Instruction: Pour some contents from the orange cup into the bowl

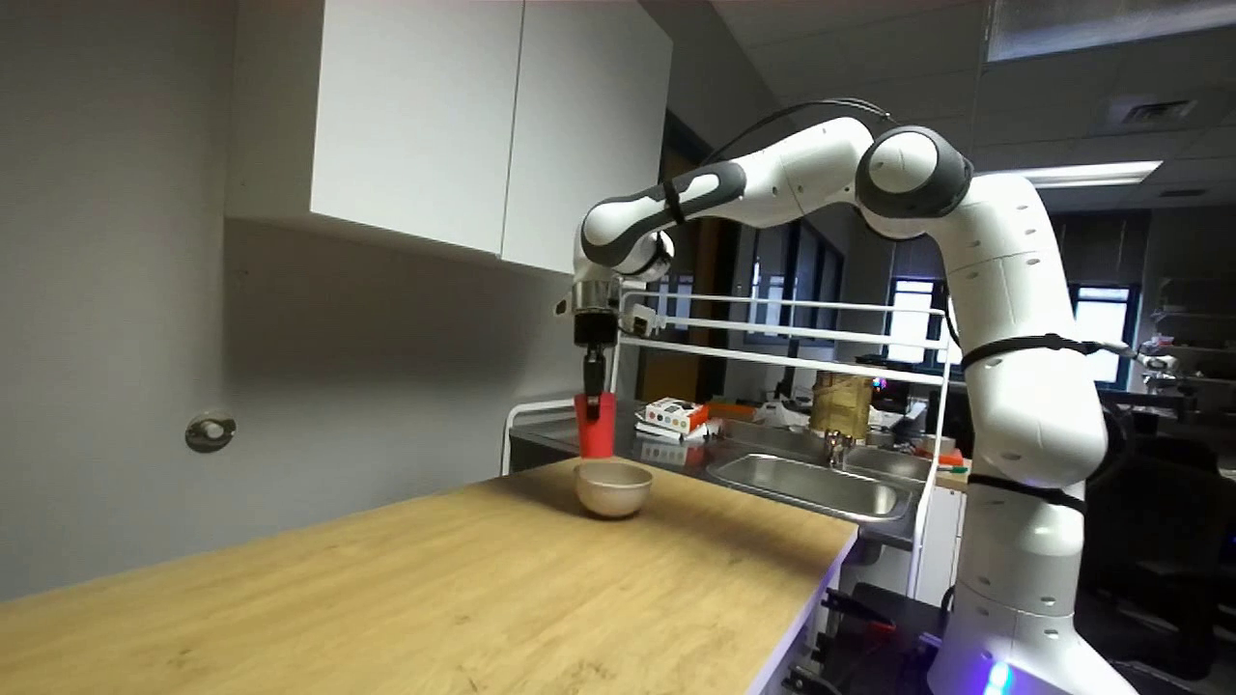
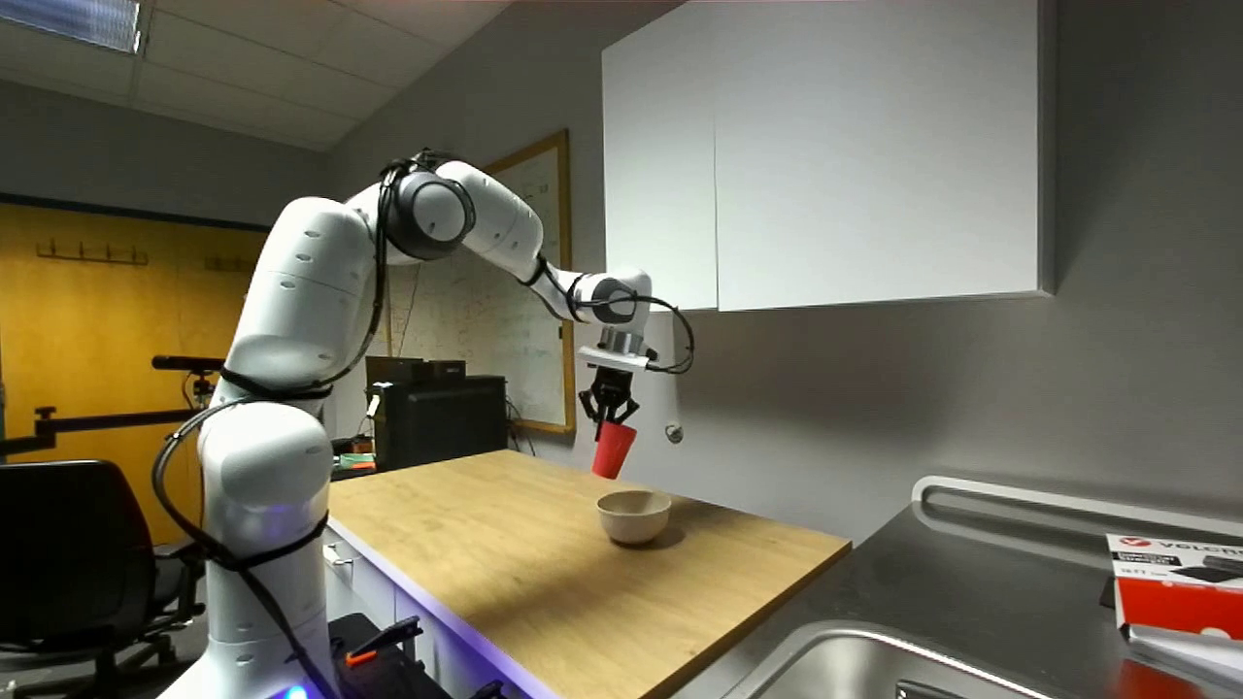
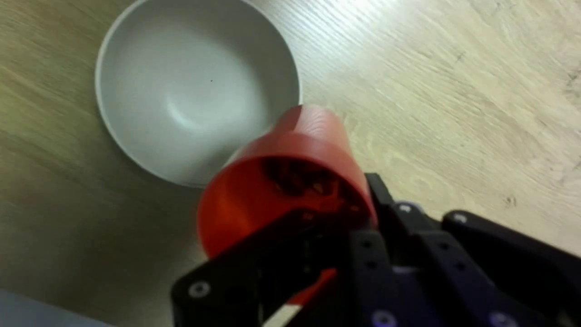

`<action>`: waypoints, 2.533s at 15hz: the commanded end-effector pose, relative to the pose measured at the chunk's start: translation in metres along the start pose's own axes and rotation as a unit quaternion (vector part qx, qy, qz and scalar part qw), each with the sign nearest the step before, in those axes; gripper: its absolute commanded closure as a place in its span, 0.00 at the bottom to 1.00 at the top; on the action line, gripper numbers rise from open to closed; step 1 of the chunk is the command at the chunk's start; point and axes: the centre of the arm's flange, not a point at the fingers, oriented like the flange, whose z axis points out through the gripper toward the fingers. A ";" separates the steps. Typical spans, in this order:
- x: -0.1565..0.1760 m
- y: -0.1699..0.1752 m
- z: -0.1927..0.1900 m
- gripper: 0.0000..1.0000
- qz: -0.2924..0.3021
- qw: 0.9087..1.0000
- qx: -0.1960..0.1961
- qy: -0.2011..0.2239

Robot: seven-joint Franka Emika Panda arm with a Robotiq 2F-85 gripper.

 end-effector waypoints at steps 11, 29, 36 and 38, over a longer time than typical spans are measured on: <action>-0.061 0.098 -0.012 0.96 0.011 0.955 0.269 0.122; -0.052 0.156 0.087 0.96 0.006 0.831 0.534 0.155; -0.051 0.179 0.111 0.96 0.023 0.762 0.626 0.166; -0.050 0.187 0.118 0.96 0.033 0.742 0.650 0.163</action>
